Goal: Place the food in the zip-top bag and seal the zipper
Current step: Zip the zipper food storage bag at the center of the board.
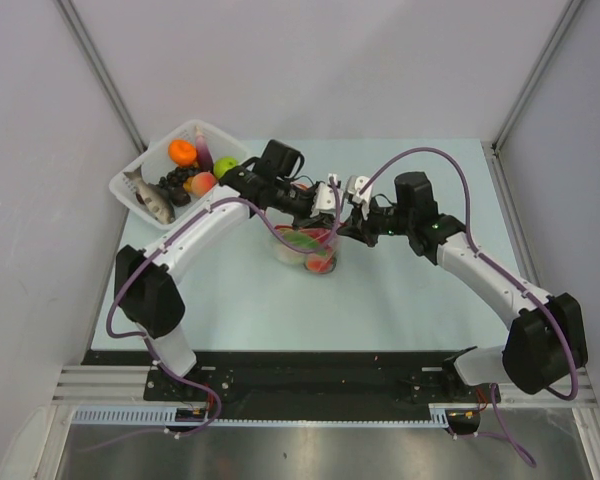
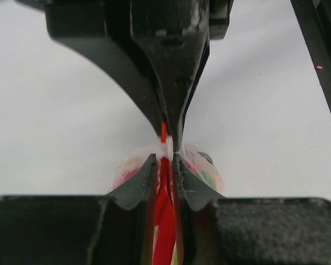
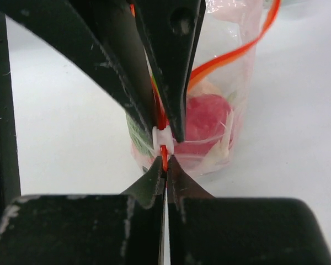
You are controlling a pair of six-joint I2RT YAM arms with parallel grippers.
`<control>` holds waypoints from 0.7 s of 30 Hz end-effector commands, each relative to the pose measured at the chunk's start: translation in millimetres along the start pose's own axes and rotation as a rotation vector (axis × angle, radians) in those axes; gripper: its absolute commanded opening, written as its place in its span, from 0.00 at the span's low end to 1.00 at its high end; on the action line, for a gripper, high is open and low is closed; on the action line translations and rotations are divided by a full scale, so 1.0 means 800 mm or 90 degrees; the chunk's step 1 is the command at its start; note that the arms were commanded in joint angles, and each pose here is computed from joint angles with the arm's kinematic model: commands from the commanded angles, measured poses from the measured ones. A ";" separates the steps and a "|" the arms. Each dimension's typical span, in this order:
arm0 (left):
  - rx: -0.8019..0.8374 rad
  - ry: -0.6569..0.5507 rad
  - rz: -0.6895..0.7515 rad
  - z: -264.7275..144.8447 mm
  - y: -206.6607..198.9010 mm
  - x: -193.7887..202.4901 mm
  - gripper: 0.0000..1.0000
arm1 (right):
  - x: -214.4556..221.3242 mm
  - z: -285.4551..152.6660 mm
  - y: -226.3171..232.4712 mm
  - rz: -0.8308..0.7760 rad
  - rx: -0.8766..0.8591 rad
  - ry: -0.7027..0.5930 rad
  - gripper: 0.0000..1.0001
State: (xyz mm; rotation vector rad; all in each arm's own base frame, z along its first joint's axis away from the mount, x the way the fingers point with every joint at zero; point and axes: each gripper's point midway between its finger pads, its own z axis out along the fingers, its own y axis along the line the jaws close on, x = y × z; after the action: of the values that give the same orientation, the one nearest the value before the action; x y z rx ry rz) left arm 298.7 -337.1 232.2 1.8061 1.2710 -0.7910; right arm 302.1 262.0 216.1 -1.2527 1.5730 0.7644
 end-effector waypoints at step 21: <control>-0.026 -0.062 0.019 -0.012 0.019 -0.050 0.58 | -0.028 -0.013 -0.005 -0.040 0.008 -0.044 0.00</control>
State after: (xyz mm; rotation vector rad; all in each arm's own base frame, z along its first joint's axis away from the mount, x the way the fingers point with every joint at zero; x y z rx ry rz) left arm 309.7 -332.7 239.2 1.7566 1.3041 -0.7792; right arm 304.6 254.0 217.2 -1.2394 1.5810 0.7581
